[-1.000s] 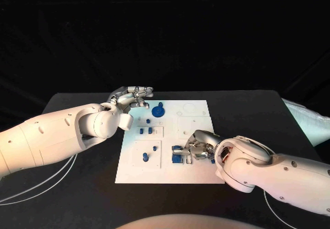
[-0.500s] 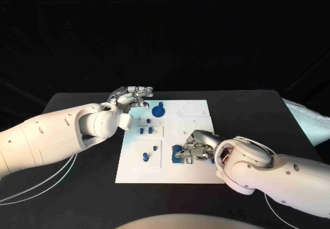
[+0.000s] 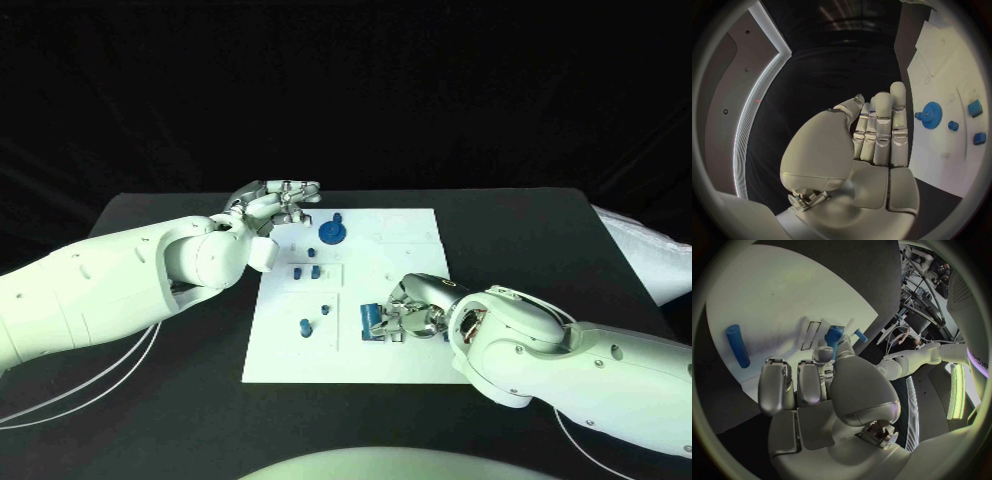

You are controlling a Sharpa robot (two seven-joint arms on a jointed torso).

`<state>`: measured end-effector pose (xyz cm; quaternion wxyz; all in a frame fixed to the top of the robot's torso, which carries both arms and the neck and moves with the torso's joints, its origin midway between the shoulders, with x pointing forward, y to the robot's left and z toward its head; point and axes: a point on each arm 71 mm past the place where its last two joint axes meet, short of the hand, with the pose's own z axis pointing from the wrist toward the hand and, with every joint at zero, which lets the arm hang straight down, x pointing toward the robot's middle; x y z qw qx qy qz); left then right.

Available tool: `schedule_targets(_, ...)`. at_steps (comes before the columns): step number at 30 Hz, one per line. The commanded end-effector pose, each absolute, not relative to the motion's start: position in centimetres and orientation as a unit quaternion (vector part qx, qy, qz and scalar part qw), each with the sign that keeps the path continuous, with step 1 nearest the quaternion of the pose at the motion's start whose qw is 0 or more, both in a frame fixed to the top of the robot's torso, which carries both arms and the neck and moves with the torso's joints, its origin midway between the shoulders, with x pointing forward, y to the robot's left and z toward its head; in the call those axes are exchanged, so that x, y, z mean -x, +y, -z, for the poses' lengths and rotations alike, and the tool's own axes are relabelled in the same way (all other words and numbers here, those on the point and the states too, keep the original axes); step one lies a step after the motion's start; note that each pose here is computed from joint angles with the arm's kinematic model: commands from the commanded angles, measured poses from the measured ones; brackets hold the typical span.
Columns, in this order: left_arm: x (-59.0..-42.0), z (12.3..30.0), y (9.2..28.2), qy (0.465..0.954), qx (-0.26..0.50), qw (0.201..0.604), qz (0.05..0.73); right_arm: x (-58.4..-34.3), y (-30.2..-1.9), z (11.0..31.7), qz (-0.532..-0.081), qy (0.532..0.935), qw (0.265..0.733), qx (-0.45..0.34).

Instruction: Assemble the parts on the task board

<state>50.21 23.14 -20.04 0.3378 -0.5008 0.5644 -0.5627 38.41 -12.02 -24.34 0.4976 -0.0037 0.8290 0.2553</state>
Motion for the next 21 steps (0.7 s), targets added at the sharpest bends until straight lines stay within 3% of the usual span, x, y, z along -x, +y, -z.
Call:
schedule_targets(1,-50.2,20.0,23.0,0.565,0.496,0.332,0.569,-38.3,-12.2,24.4,-0.246,0.83,0.501,0.016)
schedule_targets(12,-50.1,20.0,23.1,0.565,0.497,0.332,0.569,-38.2,-12.9,24.2,-0.248,0.827,0.504,0.01)
schedule_targets(21,-50.1,20.0,23.1,0.566,0.497,0.332,0.568,-38.2,-13.1,23.2,-0.309,0.786,0.536,0.008)
